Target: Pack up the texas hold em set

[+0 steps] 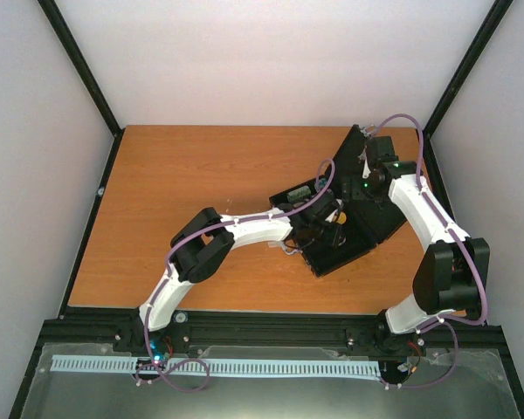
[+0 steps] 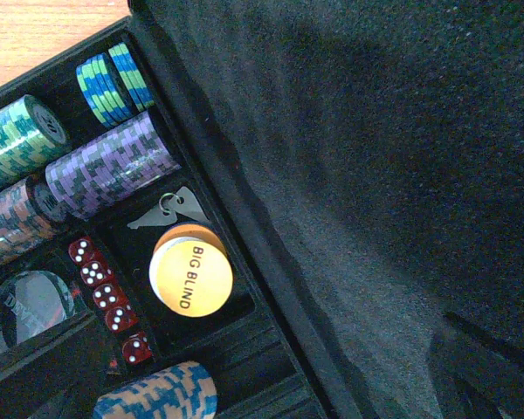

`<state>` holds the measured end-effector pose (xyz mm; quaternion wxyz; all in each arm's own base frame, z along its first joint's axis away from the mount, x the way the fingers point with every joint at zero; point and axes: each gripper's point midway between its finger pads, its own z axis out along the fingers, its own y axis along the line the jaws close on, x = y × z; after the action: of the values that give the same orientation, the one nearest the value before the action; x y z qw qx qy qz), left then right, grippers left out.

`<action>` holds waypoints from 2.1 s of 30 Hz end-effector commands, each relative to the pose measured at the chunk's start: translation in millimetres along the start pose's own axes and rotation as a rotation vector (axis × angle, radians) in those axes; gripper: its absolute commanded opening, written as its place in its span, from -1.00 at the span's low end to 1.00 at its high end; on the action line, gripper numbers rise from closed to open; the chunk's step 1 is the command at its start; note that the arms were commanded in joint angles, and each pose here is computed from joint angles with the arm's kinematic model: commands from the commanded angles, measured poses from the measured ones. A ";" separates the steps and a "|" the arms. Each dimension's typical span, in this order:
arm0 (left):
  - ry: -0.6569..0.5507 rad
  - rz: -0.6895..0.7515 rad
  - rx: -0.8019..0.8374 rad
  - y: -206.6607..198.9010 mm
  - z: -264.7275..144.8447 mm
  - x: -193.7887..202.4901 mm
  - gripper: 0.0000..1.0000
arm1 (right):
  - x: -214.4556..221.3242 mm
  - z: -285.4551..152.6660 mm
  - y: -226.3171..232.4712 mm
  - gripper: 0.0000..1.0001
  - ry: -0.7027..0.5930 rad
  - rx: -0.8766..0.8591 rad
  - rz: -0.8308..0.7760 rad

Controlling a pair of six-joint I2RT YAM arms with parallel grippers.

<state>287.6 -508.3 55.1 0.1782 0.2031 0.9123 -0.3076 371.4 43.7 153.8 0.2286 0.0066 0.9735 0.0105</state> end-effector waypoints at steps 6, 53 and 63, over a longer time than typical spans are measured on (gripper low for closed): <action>0.059 0.132 0.097 -23.5 -34.6 19.9 0.70 | 5.7 4.9 1.0 1.00 0.025 -0.020 0.003; -0.094 -0.073 -0.424 174.3 -249.7 41.5 0.99 | 159.3 -13.9 184.4 1.00 0.357 -0.611 -0.298; -0.088 -0.078 -0.445 178.7 -249.5 42.2 0.99 | 161.5 23.3 170.4 1.00 0.371 -0.430 -0.320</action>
<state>284.8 -214.0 134.0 0.2451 0.1219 0.9539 -0.1229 220.4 223.4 70.5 0.0160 -0.2030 0.9525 0.2264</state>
